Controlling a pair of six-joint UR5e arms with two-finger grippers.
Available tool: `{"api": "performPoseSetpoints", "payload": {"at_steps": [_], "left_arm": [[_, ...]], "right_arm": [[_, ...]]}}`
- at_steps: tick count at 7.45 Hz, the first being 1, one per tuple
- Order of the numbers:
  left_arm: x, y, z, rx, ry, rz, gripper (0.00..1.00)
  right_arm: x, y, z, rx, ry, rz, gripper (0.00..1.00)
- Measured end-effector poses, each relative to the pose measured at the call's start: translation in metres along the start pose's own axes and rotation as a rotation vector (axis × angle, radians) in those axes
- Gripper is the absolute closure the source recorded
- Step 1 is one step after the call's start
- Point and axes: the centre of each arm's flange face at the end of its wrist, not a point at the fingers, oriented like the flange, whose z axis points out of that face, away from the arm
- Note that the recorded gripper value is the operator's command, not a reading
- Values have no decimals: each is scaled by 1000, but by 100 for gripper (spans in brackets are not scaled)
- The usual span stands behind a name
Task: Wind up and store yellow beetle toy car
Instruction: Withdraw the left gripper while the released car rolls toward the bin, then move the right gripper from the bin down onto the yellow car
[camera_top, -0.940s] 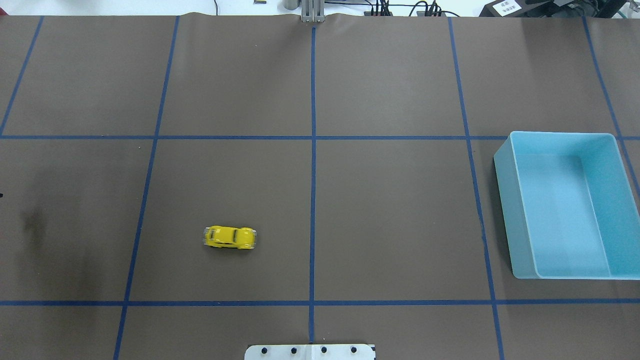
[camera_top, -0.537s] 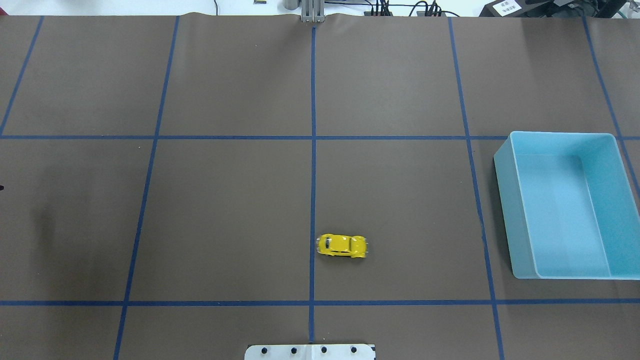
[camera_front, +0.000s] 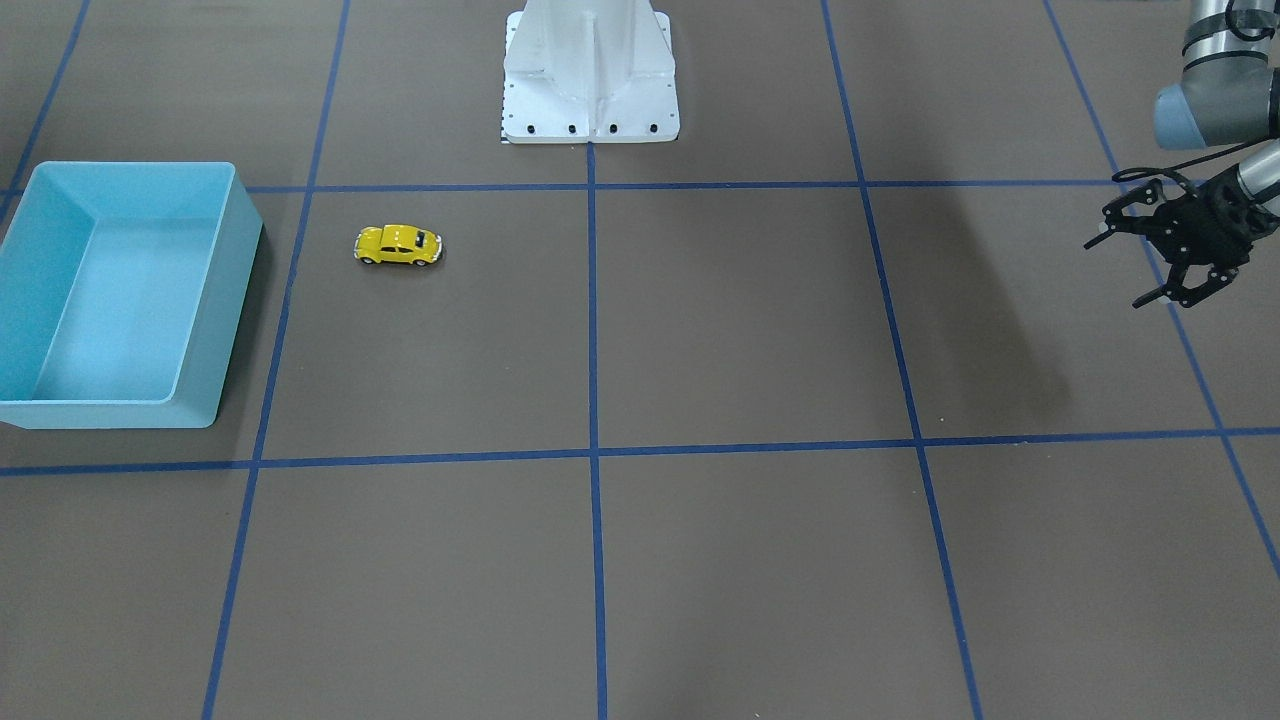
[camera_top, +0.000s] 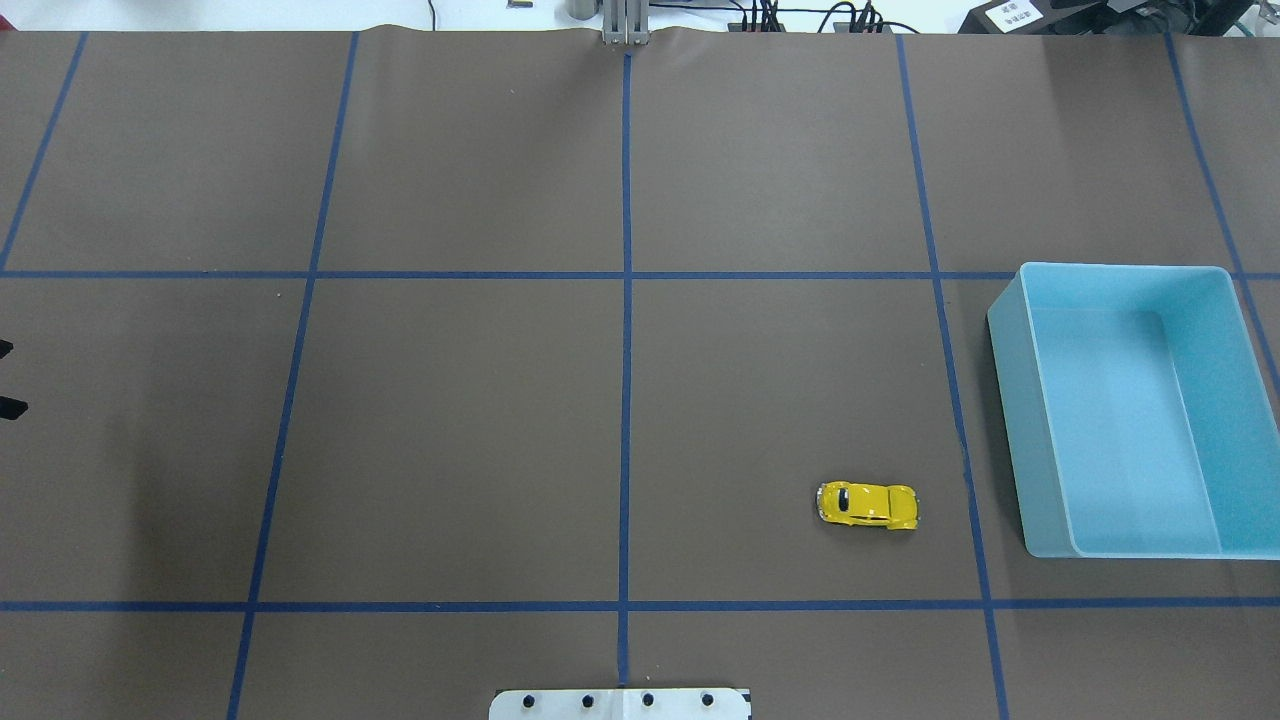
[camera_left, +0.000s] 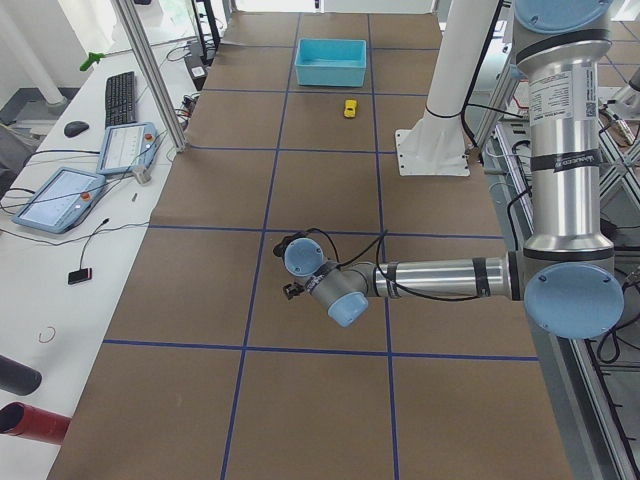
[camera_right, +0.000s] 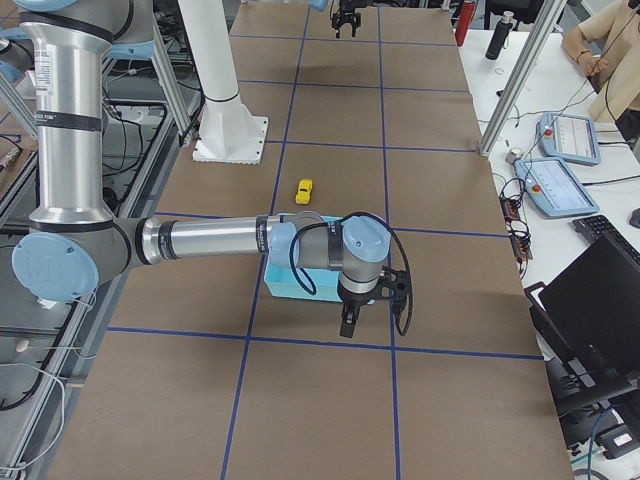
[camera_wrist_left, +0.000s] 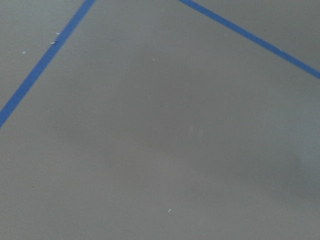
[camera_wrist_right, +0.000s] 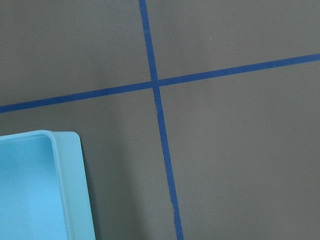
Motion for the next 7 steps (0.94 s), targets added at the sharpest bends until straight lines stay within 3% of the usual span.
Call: {"api": "performPoseSetpoints", "payload": {"at_steps": [2, 4, 7], "left_arm": [[-13, -1, -13, 5, -37, -220, 0], [-37, -5, -33, -12, -96, -417, 0], [-58, -49, -71, -57, -146, -675, 0]], "right_arm": [[-1, 1, 1, -4, -14, -1, 0], [-11, 3, 1, -18, -87, -16, 0], [-101, 17, -5, -26, -115, -205, 0]]}}
